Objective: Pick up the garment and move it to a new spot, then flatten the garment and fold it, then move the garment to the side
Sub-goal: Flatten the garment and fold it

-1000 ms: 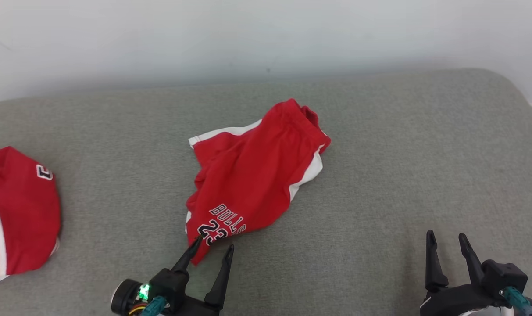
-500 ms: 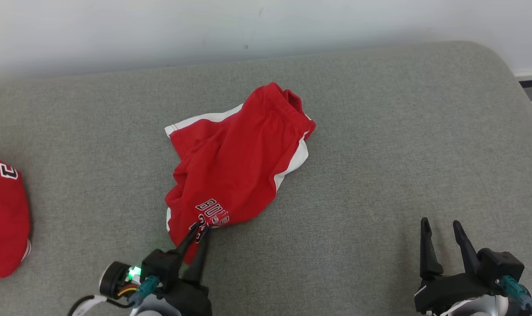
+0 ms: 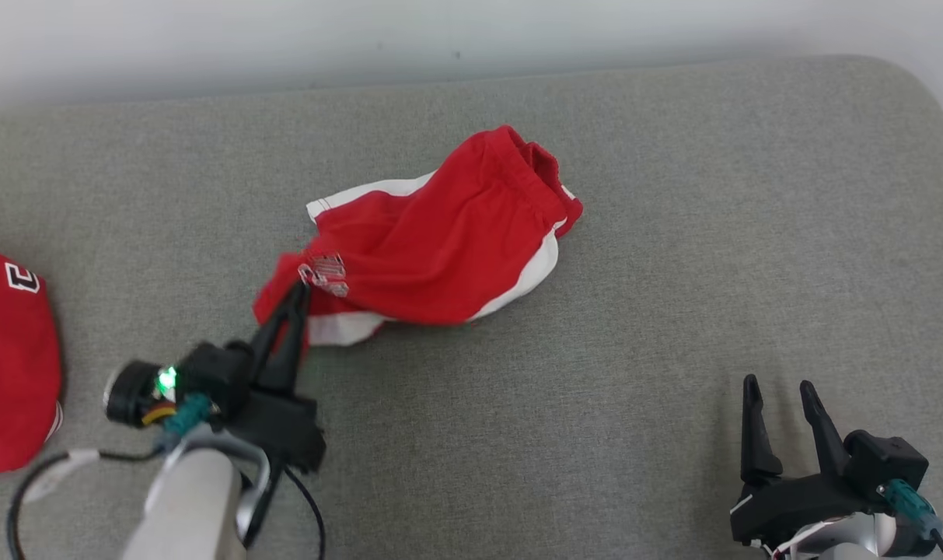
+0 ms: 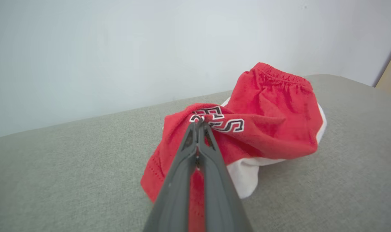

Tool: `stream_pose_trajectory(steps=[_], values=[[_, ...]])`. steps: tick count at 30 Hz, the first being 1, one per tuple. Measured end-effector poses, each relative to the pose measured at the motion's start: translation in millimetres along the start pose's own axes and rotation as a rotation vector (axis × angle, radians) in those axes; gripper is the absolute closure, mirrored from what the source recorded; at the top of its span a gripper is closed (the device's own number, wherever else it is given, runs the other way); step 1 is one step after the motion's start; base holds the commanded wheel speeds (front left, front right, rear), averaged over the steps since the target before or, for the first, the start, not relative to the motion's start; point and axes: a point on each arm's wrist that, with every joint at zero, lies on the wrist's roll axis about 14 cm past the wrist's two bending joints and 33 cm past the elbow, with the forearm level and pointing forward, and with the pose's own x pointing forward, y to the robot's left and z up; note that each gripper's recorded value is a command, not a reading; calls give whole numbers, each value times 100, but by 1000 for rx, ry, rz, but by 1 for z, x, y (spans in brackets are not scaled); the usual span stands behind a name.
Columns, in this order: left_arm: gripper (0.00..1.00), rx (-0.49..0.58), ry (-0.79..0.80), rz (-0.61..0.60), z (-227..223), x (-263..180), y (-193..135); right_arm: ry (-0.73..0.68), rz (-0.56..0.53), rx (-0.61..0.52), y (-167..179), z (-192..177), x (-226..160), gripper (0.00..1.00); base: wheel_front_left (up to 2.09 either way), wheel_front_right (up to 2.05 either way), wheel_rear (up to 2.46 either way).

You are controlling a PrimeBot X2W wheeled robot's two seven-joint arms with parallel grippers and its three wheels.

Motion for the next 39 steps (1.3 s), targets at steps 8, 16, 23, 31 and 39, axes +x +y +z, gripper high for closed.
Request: stream_pose_trajectory(steps=[8,16,23,31,39], values=[[100,90,73,-2,-21,30,29,10,13,9,6,-4,10,0,0,0,0],[0,116,209,37,-68,46,53,25,-44,4,-15,-8,8,0,0,0,0],[0,85,154,120,-58,52,65,37,-67,3,-22,-13,7,0,0,0,0],[0,32,76,189,-31,18,69,22,-19,15,-5,-8,8,0,0,0,0],[0,-26,67,225,-20,-30,56,1,37,25,15,0,3,0,0,0,0]])
